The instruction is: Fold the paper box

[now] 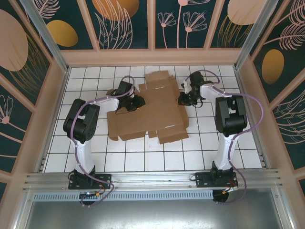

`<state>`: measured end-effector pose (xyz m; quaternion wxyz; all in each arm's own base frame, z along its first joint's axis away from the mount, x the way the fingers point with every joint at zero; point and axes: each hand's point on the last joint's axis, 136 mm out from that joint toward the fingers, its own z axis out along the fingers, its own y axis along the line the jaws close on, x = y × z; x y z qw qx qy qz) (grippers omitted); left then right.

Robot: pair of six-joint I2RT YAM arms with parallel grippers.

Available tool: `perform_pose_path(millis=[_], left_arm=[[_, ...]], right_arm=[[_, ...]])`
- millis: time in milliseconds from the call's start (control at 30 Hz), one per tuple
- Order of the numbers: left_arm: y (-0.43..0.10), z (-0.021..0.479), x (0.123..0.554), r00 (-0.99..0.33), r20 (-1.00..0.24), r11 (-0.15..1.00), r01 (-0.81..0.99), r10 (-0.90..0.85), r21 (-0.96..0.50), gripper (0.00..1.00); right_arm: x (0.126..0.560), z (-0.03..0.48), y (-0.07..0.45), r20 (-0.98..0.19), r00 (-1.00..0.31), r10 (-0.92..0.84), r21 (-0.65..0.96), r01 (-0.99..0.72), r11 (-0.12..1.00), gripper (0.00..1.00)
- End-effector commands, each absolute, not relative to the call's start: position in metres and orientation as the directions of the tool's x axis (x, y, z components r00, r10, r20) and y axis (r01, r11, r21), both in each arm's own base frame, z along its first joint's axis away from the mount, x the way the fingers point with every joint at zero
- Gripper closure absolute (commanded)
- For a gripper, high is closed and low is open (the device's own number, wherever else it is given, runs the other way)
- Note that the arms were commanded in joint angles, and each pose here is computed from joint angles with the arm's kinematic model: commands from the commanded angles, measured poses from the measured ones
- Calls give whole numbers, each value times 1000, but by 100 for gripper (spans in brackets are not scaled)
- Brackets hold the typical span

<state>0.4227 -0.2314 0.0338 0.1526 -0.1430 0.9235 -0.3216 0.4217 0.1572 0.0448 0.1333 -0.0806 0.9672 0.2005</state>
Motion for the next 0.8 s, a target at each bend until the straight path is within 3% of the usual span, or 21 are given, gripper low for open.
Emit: perform_pose_path(millis=[0,167,500,767], left_arm=[[-212,27,424,-888,-173,754,-243,-426,-610,73],[-218,3,418,-894,-105,733,-286,-436,-617,76],[-245,2,414,-912,-99,728,-248,-398,-639,81],[-253,5,414,-907,-81,690,-254,-413,-678,82]], right_arm=[[433,79,136,-361,-921,-144,176,-219,960,90],[438,106,142,-408,-885,-226,2,-249,969,89],[440,150,180,-399,-828,-394,-353,-258,900,87],[421,166,266,-405,-741,-535,-452,-346,822,84]])
